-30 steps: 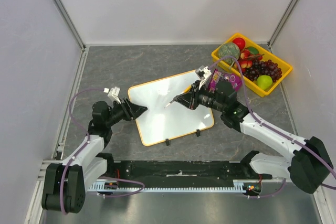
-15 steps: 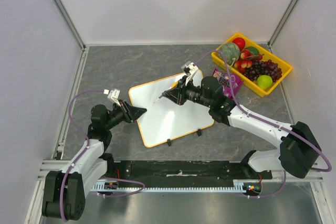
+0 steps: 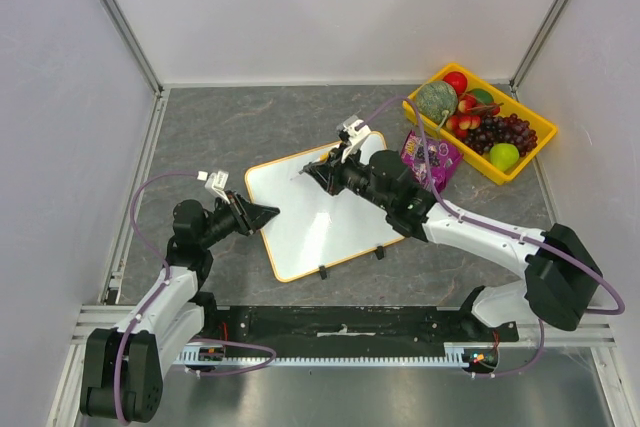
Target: Write a sentence on the whiteboard
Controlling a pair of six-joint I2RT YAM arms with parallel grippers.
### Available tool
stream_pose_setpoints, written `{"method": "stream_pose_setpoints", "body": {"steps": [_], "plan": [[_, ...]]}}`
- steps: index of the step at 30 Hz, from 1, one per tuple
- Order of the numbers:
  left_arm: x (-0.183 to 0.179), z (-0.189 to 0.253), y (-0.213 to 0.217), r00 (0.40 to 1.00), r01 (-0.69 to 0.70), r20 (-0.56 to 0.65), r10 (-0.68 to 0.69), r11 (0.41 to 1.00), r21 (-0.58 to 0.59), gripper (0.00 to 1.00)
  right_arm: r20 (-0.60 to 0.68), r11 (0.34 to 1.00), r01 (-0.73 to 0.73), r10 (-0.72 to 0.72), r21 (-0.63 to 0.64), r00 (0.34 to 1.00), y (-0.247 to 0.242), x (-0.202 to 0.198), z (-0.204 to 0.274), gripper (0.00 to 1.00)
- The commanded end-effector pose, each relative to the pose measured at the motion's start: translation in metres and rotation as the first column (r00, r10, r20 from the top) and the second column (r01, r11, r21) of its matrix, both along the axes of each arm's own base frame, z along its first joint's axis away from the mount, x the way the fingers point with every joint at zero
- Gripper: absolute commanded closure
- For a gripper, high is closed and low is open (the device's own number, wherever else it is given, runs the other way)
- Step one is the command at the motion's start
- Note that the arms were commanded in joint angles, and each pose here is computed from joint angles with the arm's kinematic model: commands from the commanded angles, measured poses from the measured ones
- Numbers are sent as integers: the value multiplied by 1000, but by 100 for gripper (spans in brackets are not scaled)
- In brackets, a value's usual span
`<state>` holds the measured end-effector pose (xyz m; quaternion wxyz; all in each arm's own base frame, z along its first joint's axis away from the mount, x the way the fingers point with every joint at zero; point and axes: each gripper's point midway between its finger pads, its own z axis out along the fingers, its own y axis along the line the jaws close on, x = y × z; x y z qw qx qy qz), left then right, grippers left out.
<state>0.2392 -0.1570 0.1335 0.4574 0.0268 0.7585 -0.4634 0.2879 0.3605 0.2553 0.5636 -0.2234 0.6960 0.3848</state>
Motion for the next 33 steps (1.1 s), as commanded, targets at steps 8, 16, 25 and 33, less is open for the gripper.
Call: {"method": "stream_pose_setpoints", "body": {"steps": [8,16,25,33], "plan": [[-4,-6,0,998,30,57,-33,998,53,98,99,995,55,-63,80,993,16,20,38,100],[-6,-5,-2,997,47,65,-50,998,46,98,84,995,61,-67,76,994,22,25,35,100],[-8,-4,-3,995,59,75,-62,997,43,98,34,997,69,-71,31,997,16,21,2,100],[-8,-4,-4,995,62,79,-65,997,43,98,-16,999,44,-44,9,999,12,9,-23,100]]}}
